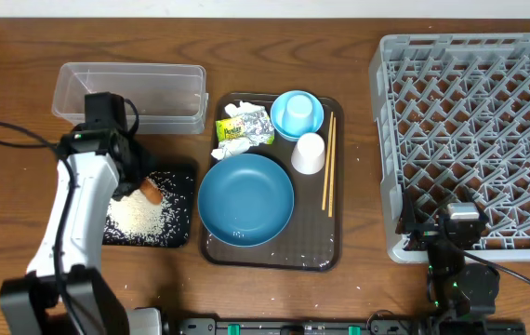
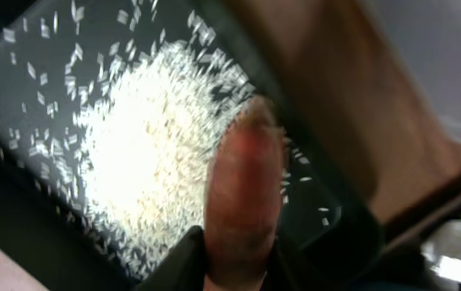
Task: Sort waste into correct bins and load items into the dishwasher rack
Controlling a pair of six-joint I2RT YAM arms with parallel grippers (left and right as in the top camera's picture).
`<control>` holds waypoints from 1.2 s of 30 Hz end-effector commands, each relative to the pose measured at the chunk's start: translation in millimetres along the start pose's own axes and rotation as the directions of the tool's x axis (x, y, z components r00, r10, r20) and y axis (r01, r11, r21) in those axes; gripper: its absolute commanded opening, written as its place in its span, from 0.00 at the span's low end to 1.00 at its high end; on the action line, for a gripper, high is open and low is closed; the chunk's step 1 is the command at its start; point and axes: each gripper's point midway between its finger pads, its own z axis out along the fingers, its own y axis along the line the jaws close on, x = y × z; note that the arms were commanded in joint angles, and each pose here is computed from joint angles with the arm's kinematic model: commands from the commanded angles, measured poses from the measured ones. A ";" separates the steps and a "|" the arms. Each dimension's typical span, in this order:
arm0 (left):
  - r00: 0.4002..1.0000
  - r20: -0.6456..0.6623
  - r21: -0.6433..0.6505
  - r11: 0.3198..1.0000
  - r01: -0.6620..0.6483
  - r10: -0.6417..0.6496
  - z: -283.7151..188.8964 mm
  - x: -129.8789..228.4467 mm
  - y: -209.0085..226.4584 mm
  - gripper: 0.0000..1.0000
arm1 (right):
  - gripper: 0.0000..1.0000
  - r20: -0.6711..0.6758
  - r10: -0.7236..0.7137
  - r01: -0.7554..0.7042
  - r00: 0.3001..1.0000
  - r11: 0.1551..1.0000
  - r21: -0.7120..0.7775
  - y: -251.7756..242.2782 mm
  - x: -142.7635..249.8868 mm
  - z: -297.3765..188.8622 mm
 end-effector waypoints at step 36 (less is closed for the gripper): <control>0.727 0.131 0.436 0.620 -0.653 0.674 -94.6 119.2 -121.6 0.67 | 0.99 -0.002 0.003 -0.003 1.000 1.000 0.003 -1.1 1.2 -0.1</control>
